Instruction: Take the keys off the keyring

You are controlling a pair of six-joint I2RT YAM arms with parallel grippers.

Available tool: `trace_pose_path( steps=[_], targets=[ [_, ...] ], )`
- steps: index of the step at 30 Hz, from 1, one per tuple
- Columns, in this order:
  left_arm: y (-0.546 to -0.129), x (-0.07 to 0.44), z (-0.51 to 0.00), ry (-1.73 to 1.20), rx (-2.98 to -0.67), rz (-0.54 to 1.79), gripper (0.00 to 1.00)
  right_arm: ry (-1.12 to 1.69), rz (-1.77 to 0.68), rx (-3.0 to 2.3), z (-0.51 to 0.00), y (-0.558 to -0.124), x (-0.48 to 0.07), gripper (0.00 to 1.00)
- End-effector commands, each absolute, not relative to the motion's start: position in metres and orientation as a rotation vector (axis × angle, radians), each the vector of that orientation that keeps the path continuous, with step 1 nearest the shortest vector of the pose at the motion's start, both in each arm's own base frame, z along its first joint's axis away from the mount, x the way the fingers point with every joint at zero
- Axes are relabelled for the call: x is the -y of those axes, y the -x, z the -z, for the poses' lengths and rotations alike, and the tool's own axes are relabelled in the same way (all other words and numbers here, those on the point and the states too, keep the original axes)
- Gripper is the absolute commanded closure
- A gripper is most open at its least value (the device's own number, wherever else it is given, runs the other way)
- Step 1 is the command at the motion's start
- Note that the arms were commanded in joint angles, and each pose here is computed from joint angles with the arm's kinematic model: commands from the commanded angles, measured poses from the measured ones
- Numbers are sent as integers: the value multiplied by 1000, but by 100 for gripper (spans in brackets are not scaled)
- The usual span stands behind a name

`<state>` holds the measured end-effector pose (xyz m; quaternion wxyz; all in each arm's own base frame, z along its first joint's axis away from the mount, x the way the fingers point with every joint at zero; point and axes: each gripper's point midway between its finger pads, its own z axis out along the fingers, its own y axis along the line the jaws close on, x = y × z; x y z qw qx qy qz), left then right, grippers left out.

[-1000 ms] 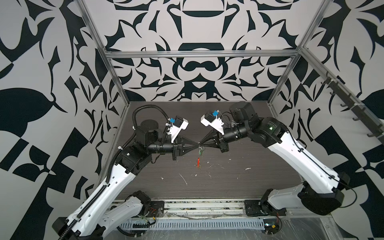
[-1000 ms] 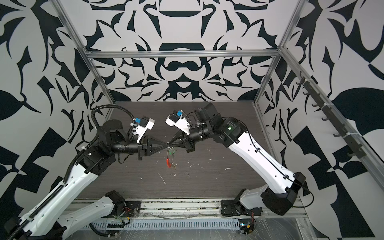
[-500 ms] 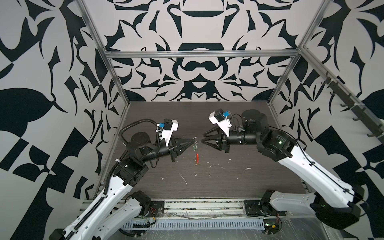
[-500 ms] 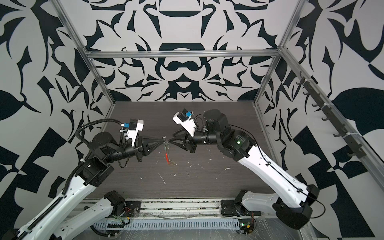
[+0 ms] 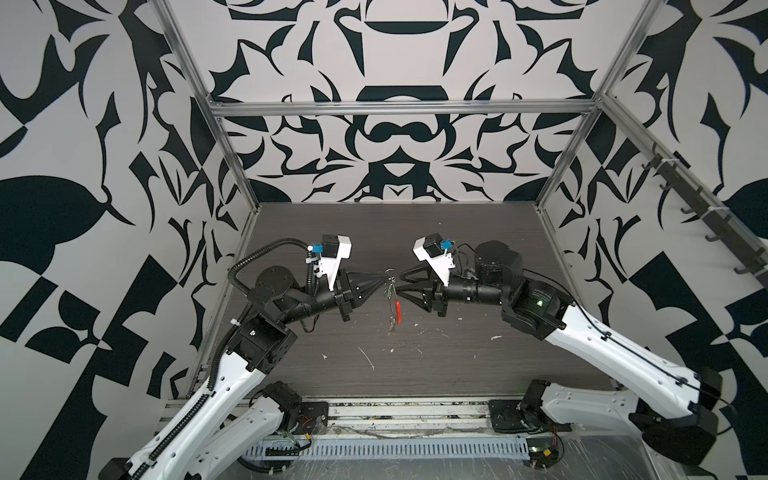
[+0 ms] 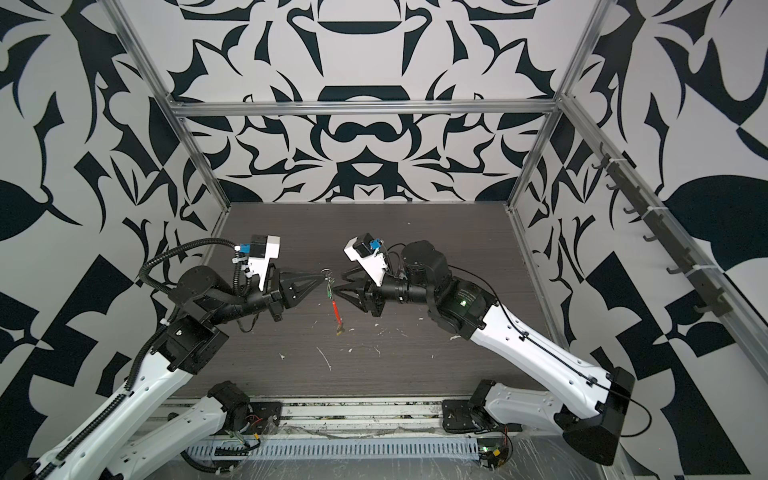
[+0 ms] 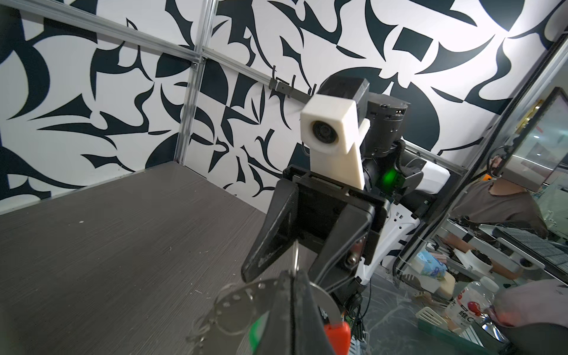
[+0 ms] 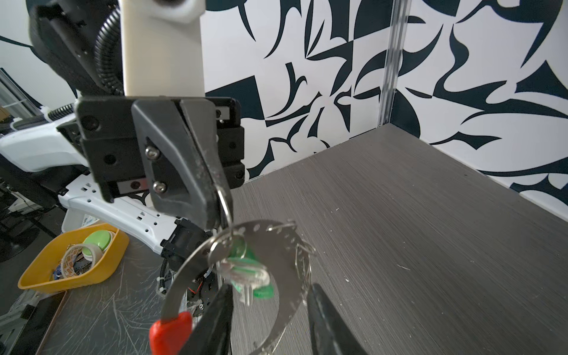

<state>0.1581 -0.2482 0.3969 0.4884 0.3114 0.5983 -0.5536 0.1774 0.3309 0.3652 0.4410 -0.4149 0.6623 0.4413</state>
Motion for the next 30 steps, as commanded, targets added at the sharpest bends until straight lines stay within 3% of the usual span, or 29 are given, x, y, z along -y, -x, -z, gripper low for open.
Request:
trace_pose_path(
  steps=[1, 7, 12, 18, 30],
  targets=[
    [-147, 249, -410, -807, -1383, 1382, 100, 1002, -1098, -1539, -390, -178, -333, 56],
    [-148, 251, -407, -807, -1397, 1399, 100, 1031, -1141, -1508, -398, -170, -337, 58],
    [-148, 251, -409, -799, -1396, 1400, 100, 1055, -1169, -1513, -395, -166, -341, 71],
    [-149, 250, -408, -791, -1406, 1396, 100, 1076, -1201, -1508, -395, -160, -343, 71],
    [-149, 248, -408, -782, -1412, 1385, 100, 1075, -1218, -1512, -394, -158, -342, 82]
  ],
)
